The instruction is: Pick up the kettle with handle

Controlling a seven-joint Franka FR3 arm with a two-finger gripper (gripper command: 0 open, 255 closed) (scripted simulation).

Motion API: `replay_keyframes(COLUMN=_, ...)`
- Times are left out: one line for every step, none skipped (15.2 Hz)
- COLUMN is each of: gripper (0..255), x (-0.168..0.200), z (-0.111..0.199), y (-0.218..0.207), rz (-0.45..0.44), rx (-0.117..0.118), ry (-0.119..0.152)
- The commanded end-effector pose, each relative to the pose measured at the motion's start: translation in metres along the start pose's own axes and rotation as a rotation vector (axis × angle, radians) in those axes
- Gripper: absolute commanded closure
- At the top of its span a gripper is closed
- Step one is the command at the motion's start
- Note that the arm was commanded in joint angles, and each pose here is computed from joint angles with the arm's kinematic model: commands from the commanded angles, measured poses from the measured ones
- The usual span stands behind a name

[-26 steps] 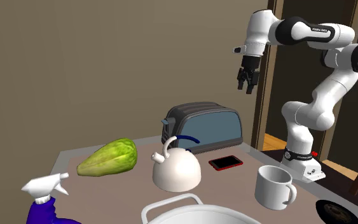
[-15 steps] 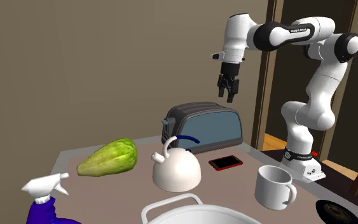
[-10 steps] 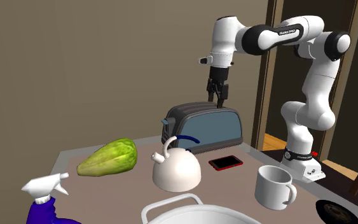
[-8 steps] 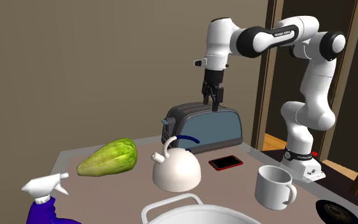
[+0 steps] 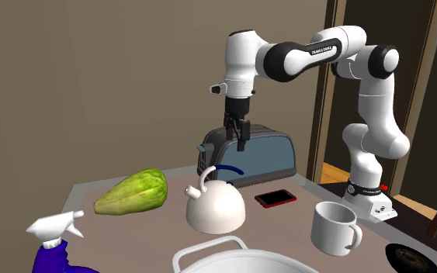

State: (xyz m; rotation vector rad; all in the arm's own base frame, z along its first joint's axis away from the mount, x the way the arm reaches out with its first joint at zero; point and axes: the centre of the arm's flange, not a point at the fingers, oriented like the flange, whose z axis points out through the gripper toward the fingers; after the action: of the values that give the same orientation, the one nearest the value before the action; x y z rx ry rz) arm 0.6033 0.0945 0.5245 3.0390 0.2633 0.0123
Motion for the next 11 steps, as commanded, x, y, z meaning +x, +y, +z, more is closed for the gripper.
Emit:
replay_keyframes(gripper=0, x=0.027, z=0.008, y=-0.010, rz=-0.020, rx=-0.001, ry=-0.007)
replay_keyframes(gripper=0, x=0.039, z=0.012, y=-0.015, rz=-0.030, rx=-0.002, ry=-0.010)
replay_keyframes(gripper=0, x=0.051, z=0.016, y=-0.020, rz=-0.040, rx=-0.002, ry=-0.013)
replay_keyframes(gripper=0, x=0.063, z=0.020, y=-0.025, rz=-0.050, rx=-0.003, ry=-0.016)
replay_keyframes(gripper=0, x=0.065, z=0.021, y=-0.026, rz=-0.051, rx=-0.003, ry=-0.017)
replay_keyframes(gripper=0, x=0.065, z=0.026, y=-0.026, rz=-0.051, rx=-0.003, ry=-0.017)
replay_keyframes(gripper=0, x=0.065, z=0.031, y=-0.027, rz=-0.051, rx=-0.003, ry=-0.017)
replay_keyframes(gripper=0, x=0.065, z=0.036, y=-0.027, rz=-0.051, rx=-0.003, ry=-0.017)
replay_keyframes(gripper=0, x=0.065, z=0.042, y=-0.027, rz=-0.051, rx=-0.003, ry=-0.017)
replay_keyframes(gripper=0, x=0.065, z=0.047, y=-0.028, rz=-0.051, rx=-0.003, ry=-0.017)
replay_keyframes(gripper=0, x=0.065, z=0.052, y=-0.028, rz=-0.051, rx=-0.003, ry=-0.017)
